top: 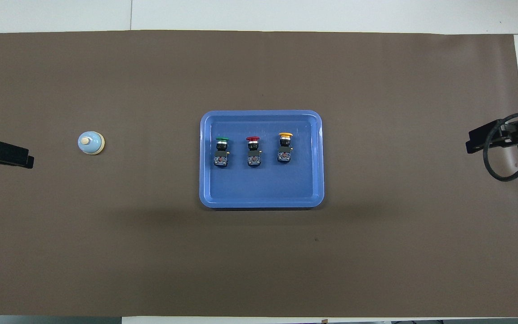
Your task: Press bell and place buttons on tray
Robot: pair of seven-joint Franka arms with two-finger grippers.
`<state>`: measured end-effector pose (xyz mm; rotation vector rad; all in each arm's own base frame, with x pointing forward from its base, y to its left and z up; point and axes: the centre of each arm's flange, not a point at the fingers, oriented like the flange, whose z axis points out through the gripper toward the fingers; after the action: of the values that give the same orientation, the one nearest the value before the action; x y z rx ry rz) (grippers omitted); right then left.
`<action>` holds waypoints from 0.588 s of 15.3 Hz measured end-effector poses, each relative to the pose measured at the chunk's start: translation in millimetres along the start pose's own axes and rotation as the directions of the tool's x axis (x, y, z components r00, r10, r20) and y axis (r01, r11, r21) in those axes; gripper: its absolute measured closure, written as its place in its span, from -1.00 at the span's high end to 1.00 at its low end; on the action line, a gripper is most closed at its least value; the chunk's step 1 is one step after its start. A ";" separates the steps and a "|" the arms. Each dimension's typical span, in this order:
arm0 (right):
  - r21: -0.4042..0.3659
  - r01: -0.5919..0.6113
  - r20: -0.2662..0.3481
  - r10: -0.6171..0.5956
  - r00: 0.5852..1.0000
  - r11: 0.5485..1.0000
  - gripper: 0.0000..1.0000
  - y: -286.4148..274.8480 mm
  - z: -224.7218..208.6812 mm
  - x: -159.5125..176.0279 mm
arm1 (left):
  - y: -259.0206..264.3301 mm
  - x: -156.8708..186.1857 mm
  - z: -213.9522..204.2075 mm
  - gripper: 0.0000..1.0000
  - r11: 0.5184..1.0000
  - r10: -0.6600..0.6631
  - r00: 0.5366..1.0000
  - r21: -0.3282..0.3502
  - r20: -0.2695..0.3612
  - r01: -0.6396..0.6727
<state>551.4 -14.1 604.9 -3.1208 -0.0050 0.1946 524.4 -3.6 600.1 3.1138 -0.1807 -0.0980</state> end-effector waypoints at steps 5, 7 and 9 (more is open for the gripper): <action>0.000 0.000 0.000 0.000 1.000 1.000 1.00 0.0 0.0 0.0 | -0.6 -0.2 -0.9 1.00 1.000 -0.001 1.000 0.000 -0.002 0.001; 0.000 0.000 0.000 0.000 1.000 1.000 1.00 0.0 0.0 0.0 | -0.7 -0.6 -1.8 1.00 1.000 -0.001 1.000 0.000 -0.004 0.001; 0.000 0.000 0.000 0.000 1.000 1.000 1.00 0.0 0.0 0.0 | -0.7 -0.7 -2.0 1.00 1.000 -0.001 1.000 0.000 -0.004 0.001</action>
<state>551.4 -14.1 604.9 -3.1208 -0.0050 0.1946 523.9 -2.9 602.1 3.1143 -0.1795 -0.0916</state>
